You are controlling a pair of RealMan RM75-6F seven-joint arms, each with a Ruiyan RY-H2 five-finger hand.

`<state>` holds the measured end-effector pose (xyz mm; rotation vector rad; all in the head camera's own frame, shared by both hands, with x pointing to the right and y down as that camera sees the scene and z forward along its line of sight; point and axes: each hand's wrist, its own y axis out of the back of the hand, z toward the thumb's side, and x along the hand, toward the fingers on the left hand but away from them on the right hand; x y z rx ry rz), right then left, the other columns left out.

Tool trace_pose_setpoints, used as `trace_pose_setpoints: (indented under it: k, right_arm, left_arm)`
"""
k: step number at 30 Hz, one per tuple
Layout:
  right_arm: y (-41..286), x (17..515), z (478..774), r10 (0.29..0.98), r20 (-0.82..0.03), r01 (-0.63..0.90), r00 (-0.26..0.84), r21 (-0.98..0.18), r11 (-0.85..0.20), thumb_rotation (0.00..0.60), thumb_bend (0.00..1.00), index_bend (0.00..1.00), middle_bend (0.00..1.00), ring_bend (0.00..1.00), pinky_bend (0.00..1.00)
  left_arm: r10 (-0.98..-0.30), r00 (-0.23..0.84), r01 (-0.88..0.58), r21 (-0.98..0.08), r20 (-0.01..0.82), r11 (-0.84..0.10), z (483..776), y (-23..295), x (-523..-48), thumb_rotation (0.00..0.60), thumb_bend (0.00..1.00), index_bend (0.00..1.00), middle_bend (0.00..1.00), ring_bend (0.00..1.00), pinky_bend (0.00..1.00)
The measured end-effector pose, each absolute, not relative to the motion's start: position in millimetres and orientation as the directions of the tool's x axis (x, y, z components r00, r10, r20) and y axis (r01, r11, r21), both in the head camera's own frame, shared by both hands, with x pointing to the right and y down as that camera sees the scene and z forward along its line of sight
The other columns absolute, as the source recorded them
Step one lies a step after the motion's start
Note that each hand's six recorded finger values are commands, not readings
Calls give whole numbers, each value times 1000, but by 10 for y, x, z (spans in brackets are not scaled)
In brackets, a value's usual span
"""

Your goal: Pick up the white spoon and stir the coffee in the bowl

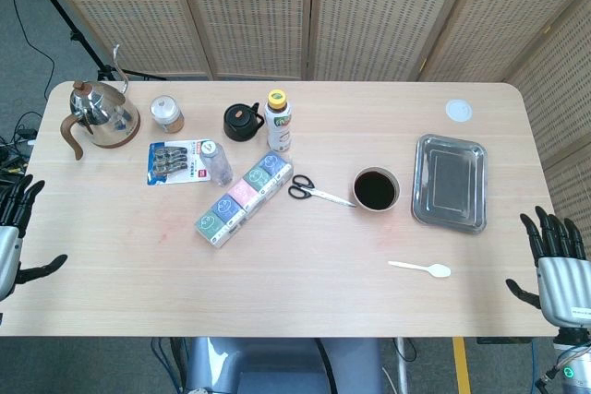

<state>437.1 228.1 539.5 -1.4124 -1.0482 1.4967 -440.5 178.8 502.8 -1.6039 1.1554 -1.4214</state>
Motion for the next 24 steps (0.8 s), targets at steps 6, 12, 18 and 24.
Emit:
trace_pose_setpoints:
  k: [6,12,18,24]
  right_arm:
    - [2303,4289,5419,941,-339,4,-23,-941,-339,600,0,97,0,0,0]
    - [2282,3908,5629,911,-404,52,82,-911,-409,600,0,219,0,0,0]
    - [2206,3394,5963,865,-469,66,180,-871,-486,600,16,328,0,0,0]
    - [2111,3069,6291,833,-524,73,176,-837,-542,600,99,373,0,0,0]
  left_arm:
    - [-929,14,-167,-915,370,-367,5031,1805,-4389,600,0,0,0,0,0]
    - [-929,9,-170,-915,369,-365,5034,1816,-4406,600,0,0,0,0,0]
    - [-928,10,-173,-914,372,-368,5031,1828,-4413,600,0,0,0,0,0]
    - [-928,6,-185,-911,374,-368,5030,1816,-4444,600,0,0,0,0,0]
